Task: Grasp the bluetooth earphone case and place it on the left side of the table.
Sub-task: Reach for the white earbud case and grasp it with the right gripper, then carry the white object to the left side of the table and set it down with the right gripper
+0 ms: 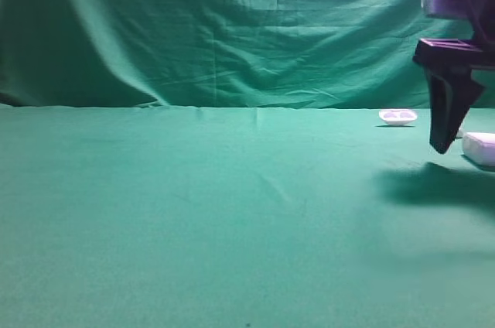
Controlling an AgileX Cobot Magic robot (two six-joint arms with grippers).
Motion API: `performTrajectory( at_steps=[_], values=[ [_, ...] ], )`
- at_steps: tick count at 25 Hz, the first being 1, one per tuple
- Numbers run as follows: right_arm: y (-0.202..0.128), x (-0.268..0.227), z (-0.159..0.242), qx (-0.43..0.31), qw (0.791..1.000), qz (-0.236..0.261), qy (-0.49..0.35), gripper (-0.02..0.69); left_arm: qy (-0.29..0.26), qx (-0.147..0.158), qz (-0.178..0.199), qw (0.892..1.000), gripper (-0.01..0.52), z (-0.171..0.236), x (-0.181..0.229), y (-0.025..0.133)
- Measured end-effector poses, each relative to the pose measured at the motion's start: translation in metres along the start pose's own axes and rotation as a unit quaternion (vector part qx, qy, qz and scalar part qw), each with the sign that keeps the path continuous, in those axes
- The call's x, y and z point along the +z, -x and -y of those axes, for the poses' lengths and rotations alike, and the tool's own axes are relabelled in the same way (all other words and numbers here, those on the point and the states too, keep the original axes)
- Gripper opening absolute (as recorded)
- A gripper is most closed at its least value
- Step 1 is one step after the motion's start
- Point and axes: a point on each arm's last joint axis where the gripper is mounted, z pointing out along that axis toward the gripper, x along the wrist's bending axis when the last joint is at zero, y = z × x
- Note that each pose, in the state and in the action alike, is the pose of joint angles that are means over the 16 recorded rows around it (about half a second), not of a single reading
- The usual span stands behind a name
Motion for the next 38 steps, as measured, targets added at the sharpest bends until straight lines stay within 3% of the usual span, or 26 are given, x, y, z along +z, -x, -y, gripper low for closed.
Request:
performTrajectory(
  at_steps=[8,14,26,32,38],
  values=[
    [-0.005,-0.009,-0.015,-0.014,1.000,0.001,-0.003,0.343,0.000,0.000,0.000,1.000,0.000,0.000,0.000,0.000],
    [-0.035,-0.038,-0.055,-0.052,0.998,-0.014,0.030,0.333,0.000,0.000,0.000,1.000,0.000,0.000,0.000,0.000],
    [-0.181,-0.095,-0.136,-0.201,0.966,-0.088,0.136,0.333,0.000,0.000,0.000,1.000,0.000,0.000,0.000,0.000],
    [-0.254,-0.064,-0.141,-0.256,0.949,-0.116,0.143,0.333,0.000,0.000,0.000,1.000,0.000,0.000,0.000,0.000],
    [-0.303,-0.016,-0.129,-0.287,0.938,-0.135,0.140,0.333,0.000,0.000,0.000,1.000,0.000,0.000,0.000,0.000]
  ],
)
